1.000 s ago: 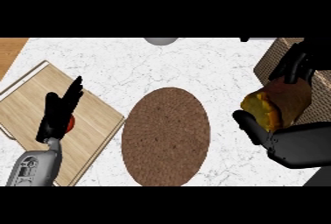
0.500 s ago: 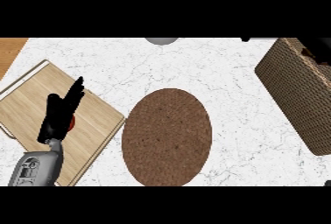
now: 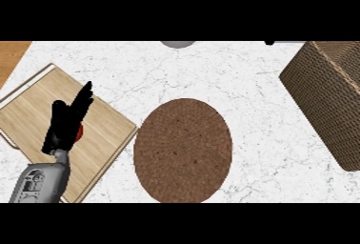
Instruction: Pick the sweet potato from the placemat and place it in the basket
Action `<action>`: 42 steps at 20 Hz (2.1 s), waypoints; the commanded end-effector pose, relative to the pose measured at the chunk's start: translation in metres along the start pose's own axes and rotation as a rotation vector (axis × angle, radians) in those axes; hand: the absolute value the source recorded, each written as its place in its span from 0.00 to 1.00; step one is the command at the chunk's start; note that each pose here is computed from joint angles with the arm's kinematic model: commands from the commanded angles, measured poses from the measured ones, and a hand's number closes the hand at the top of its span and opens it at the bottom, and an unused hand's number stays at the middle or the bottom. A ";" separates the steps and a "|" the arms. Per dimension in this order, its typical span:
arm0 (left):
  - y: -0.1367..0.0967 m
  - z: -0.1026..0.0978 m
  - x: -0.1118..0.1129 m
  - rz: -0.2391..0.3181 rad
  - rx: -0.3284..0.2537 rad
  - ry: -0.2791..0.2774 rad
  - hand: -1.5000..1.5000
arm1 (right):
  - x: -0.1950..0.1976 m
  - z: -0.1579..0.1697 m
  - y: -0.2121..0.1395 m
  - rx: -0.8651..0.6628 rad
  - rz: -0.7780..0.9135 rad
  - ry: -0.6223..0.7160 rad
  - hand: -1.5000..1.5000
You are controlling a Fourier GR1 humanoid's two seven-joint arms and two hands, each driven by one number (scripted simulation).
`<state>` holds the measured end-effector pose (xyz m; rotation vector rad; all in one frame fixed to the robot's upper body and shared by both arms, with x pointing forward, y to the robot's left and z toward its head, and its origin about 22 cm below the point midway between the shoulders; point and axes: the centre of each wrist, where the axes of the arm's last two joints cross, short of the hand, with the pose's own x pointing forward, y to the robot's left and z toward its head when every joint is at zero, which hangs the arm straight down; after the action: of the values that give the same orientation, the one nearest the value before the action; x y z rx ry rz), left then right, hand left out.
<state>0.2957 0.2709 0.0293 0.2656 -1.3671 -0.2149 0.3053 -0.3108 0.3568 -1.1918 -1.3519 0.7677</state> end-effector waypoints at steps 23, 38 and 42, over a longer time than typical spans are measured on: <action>0.003 -0.002 -0.011 0.000 -0.023 0.004 0.50 | -0.163 -0.075 0.101 0.189 -0.116 0.053 1.00; -0.020 -0.001 -0.007 0.004 -0.007 0.000 0.50 | -0.207 -0.067 0.104 -0.137 -0.484 0.082 0.00; 0.003 0.012 -0.001 0.000 -0.009 -0.009 0.50 | -0.228 -0.057 0.087 -0.250 -0.519 0.161 0.00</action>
<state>0.2958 0.2700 0.0271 0.2626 -1.3665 -0.2208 0.3579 -0.4989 0.2111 -0.9617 -1.5419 0.2860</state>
